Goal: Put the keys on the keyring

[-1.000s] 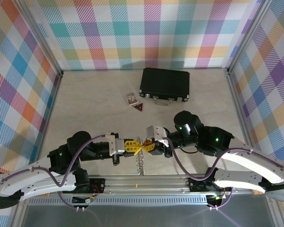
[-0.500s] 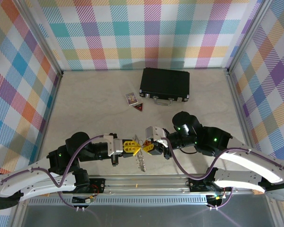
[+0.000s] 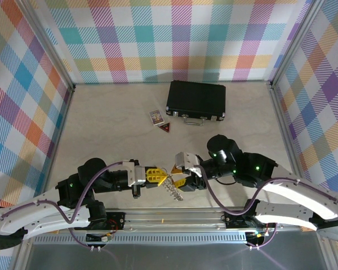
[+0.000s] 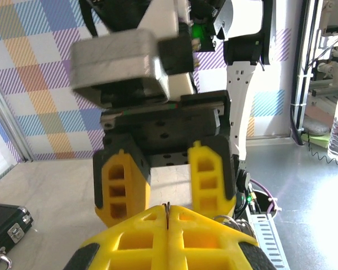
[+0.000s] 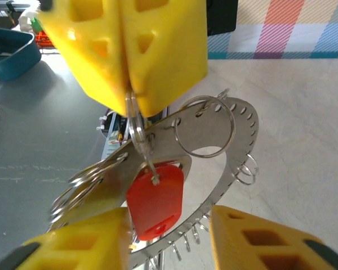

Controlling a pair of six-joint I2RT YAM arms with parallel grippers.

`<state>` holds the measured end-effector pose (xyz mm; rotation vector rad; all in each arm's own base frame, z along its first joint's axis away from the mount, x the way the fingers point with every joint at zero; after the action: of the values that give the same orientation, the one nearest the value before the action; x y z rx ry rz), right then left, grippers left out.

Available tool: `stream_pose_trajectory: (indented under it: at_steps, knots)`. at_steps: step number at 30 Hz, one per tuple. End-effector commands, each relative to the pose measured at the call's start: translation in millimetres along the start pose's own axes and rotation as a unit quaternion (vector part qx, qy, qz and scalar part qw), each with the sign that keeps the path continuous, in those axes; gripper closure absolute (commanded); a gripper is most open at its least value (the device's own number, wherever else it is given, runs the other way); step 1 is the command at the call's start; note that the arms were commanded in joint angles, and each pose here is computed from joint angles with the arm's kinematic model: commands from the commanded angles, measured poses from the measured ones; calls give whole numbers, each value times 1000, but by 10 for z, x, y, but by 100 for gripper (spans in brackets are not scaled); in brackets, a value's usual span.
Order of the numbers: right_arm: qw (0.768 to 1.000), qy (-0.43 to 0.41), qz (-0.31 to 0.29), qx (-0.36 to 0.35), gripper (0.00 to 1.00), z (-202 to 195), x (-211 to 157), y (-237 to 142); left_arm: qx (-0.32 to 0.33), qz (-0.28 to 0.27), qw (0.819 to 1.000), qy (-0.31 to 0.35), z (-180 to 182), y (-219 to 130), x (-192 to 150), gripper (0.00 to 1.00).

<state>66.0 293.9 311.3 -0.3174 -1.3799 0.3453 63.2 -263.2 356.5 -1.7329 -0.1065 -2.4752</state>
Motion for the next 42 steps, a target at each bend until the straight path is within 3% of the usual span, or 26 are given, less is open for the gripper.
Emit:
stream_pose_trajectory:
  at_steps: [1,10,16,28,36,40,42]
  knots:
    - [999,-20,-46,-4,54,65,176,-146,12,-34,999,9,49,-26,162,100]
    - [995,-41,-88,-1,54,106,362,-211,1,-33,999,6,21,8,161,100]
    - [995,-40,-89,8,61,101,378,-151,-3,-32,999,6,13,22,156,100]
    - [997,-27,-67,26,79,82,306,7,1,-32,999,5,25,11,159,100]
    - [997,-29,-62,26,100,76,293,10,6,-26,1000,5,43,14,146,100]
    - [999,-27,-41,9,100,23,260,8,50,31,998,-7,197,21,-13,100]
    - [999,-29,-22,-10,100,-33,217,3,57,76,995,-12,231,15,-130,91]
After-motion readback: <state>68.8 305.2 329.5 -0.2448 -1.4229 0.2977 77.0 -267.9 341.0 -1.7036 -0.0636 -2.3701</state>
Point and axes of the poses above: each hand's point on the last joint's axis, 136 mm out from that joint toward the fingers, its own y axis out along the fingers, its own z axis along the line the jaws close on, x = y × z, the point moved 1 cm from there along -y, back along the fingers, and after that the axes turned 11 degrees about y, right-handed, at the moved point
